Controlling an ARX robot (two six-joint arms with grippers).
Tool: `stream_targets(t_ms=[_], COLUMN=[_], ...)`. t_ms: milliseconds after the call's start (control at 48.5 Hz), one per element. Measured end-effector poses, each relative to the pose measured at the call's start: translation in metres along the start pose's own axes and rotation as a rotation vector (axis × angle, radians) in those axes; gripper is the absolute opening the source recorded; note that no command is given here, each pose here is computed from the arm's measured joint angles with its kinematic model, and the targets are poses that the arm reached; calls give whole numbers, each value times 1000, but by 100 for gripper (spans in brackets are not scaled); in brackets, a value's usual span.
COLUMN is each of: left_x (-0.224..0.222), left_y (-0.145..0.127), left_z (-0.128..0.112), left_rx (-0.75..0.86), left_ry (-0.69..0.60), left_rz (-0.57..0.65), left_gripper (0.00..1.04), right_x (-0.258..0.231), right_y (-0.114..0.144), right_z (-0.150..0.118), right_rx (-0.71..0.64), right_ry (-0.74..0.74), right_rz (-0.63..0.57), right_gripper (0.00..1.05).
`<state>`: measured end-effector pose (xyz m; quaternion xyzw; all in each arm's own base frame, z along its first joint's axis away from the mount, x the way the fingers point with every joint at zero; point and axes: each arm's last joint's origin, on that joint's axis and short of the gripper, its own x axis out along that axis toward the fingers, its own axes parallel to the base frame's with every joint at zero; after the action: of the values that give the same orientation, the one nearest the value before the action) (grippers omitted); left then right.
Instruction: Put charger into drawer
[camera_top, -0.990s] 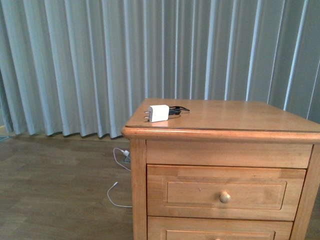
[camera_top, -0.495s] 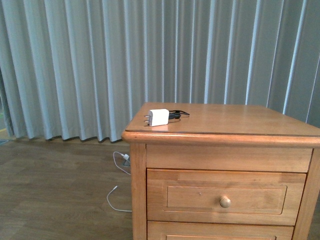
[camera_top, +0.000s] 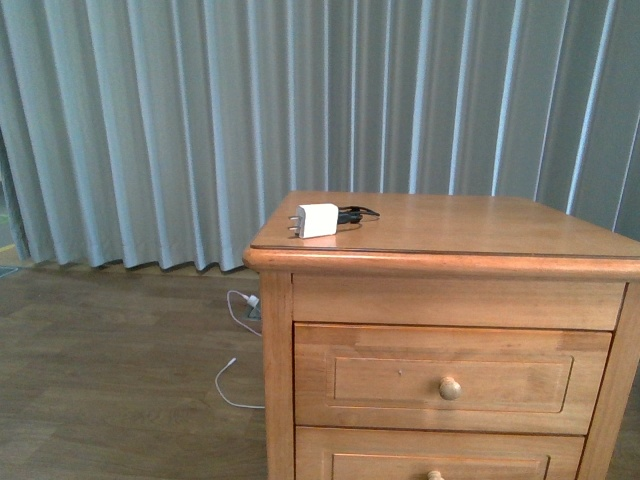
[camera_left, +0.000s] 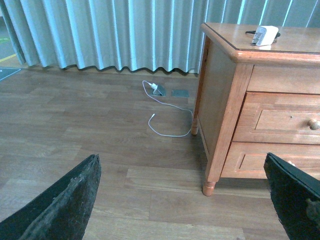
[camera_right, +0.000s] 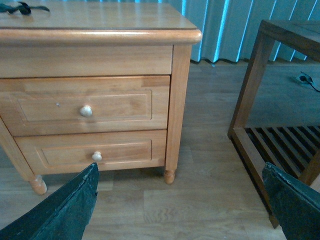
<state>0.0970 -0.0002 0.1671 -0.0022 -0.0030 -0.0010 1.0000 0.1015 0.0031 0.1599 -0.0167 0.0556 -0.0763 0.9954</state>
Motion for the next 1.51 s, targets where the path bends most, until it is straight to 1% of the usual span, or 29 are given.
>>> stream_targets(t_ms=[124,289,474,557,701,845,1052,1258,1423,1505], left_x=[0,0,0,0,0,0,0,0,0,0], left_y=[0,0,0,0,0,0,0,0,0,0], left_z=[0,0,0,0,0,0,0,0,0,0], left_rx=[0,0,0,0,0,0,0,0,0,0], left_ry=[0,0,0,0,0,0,0,0,0,0], left_rz=[0,0,0,0,0,0,0,0,0,0], left_gripper=[99,99,99,99,99,99,99,99,99,99], right_x=[6,33,67,88,113,145,179,214,242,261], right_y=[9,28,46,58,78,105,127,155,170,173], right_z=[10,16,17,15,15,6,-9,-27,-38,-46], right_rx=[-15,-45,-46,-42,-50,-52,-47,-52,-40,-35], right_ry=[34,93,137,172,172,189,216,234,232,231], right_rz=[60,136,164,176,193,217,219,235,226,210], right_gripper=[97,97,97,97,97,97,97,97,97,97])
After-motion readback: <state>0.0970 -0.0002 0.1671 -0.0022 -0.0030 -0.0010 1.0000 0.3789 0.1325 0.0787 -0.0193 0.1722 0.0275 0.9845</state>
